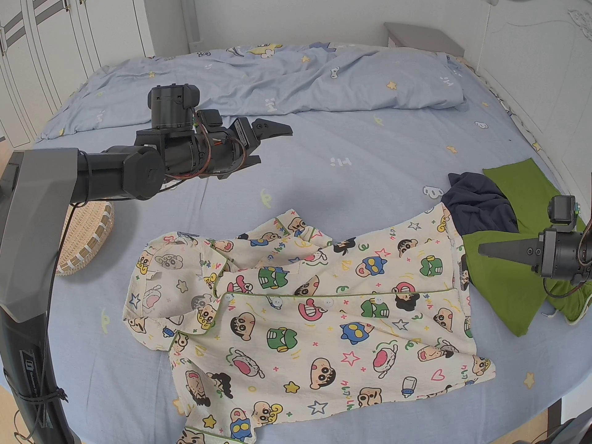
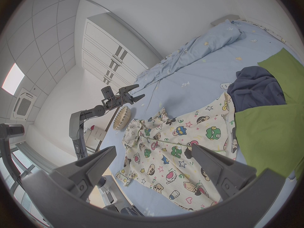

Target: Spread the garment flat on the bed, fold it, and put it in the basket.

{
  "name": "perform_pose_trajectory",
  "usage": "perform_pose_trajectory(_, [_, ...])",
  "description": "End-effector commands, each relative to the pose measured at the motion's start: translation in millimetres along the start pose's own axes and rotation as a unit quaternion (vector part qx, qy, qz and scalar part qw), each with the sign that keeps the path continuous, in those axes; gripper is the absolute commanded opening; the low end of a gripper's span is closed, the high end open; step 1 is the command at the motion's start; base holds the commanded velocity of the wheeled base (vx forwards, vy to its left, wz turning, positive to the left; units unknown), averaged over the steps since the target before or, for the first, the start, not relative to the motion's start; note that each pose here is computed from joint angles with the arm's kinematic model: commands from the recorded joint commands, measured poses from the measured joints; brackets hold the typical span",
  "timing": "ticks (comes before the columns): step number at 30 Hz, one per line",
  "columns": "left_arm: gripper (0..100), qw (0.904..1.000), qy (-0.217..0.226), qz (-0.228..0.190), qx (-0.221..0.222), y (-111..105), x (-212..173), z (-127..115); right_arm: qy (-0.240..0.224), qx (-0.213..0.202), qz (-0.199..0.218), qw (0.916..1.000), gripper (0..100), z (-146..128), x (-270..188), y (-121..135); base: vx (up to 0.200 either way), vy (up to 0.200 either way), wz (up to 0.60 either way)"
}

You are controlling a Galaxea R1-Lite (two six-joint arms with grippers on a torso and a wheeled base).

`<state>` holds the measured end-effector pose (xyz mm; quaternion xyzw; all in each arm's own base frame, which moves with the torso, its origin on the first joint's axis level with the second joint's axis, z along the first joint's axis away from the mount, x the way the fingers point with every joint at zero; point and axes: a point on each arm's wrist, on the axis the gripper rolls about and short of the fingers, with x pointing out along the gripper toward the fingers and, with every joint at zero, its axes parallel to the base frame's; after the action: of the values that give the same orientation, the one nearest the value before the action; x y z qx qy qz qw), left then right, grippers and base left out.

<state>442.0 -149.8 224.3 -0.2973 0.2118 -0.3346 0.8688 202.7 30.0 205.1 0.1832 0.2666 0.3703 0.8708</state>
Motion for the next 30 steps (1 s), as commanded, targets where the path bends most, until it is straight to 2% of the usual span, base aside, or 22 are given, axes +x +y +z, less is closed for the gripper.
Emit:
perform_pose_trajectory(1, [100, 1.0, 0.0, 0.0, 0.0, 1, 0, 1, 0.001, 0.0, 0.0, 1.0, 100, 0, 0, 0, 0.0, 0.0, 0.0])
perform_pose_trajectory(10, [100, 1.0, 0.0, -0.001, 0.001, 1, 0, 1, 0.002, 0.0, 0.002, 1.0, 100, 0, 1, 0, 0.2, 0.0, 0.0])
perform_pose_trajectory(16, [100, 1.0, 0.001, -0.002, 0.003, -1, 0, 0, 0.002, 0.0, 0.002, 1.0, 100, 0, 1, 0, 0.0, 0.0, 0.0])
perform_pose_trajectory(19, [100, 0.9999, 0.015, -0.001, -0.001, 1, 0, -4, 0.002, 0.0, 0.002, 1.0, 100, 0, 1, 0, 0.0, 0.0, 0.0])
perform_pose_trajectory(21, [100, 0.9976, 0.067, -0.011, -0.016, 4, -3, -10, 0.002, 0.0, 0.002, 1.0, 100, -1, 1, 0, 0.0, 0.0, 0.0])
perform_pose_trajectory(23, [100, 0.9948, 0.102, -0.012, -0.002, 7, -7, -13, 0.002, 0.0, 0.002, 1.0, 100, -1, 1, 0, 0.0, 0.0, 0.0])
perform_pose_trajectory(25, [100, 0.9885, 0.144, -0.008, 0.045, 17, -14, -17, 0.002, 0.0, 0.002, 1.0, 100, -1, 1, 0, 0.0, 0.0, 0.0])
perform_pose_trajectory(26, [100, 0.9885, 0.144, -0.008, 0.045, 17, -14, -17, 0.002, 0.0, 0.002, 1.0, 100, -1, 1, 0, 0.0, 0.0, 0.0])
perform_pose_trajectory(27, [100, 0.9821, 0.168, 0.0, 0.085, 24, -17, -18, 0.002, 0.0, 0.002, 1.0, 100, -1, 1, 0, 0.0, 0.0, 0.0])
perform_pose_trajectory(30, [100, 0.9736, 0.194, 0.004, 0.12, 32, -13, -19, 0.003, 0.0, 0.002, 1.0, 100, -1, 1, 1, 0.0, 0.0, 0.0])
